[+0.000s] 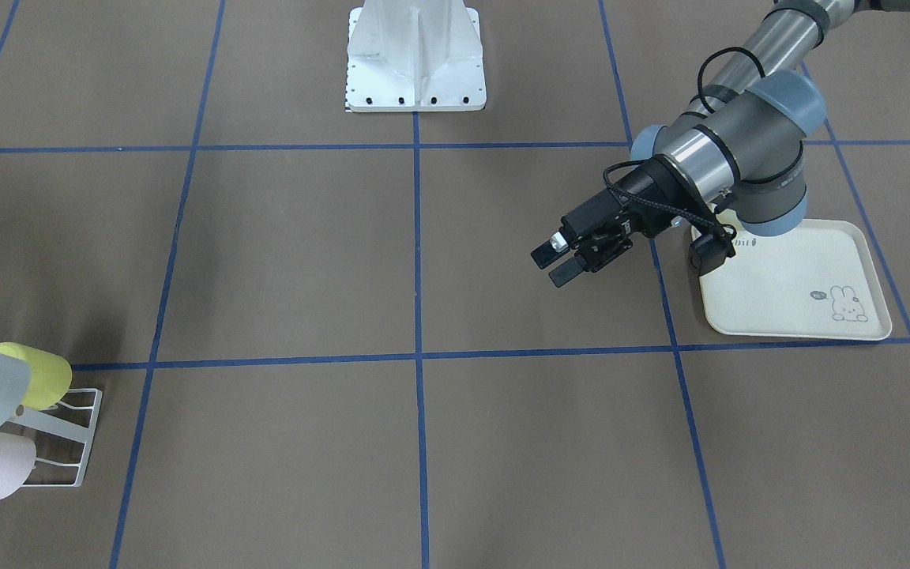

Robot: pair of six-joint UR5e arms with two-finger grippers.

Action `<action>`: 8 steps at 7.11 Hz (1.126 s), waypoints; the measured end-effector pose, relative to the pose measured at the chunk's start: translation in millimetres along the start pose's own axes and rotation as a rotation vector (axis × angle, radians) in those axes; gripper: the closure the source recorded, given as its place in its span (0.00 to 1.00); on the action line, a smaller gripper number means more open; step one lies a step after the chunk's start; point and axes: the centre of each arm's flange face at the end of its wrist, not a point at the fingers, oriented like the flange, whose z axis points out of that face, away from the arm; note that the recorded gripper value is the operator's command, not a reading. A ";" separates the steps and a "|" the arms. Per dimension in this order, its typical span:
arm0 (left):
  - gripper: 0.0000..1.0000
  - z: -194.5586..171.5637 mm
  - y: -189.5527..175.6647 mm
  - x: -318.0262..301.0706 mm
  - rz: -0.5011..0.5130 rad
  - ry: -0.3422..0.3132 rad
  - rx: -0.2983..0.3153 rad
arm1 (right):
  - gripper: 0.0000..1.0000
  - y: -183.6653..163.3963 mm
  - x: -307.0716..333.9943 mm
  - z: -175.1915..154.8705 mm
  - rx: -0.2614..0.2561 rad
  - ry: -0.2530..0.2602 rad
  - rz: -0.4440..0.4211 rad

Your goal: Transfer IKEA cup to right arm and place on rack

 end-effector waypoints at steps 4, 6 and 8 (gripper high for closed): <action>0.00 0.8 0.2 -1.7 -0.002 -0.003 0.003 | 0.92 -47.2 56.7 56.7 -0.115 0.100 -0.031; 0.00 1.4 0.9 -2.2 -0.003 -0.004 0.003 | 0.91 -43.3 65.7 66.4 -0.137 0.106 -0.013; 0.00 1.6 1.1 -2.4 -0.003 -0.004 0.002 | 0.87 -36.5 73.8 74.2 -0.156 0.109 -0.001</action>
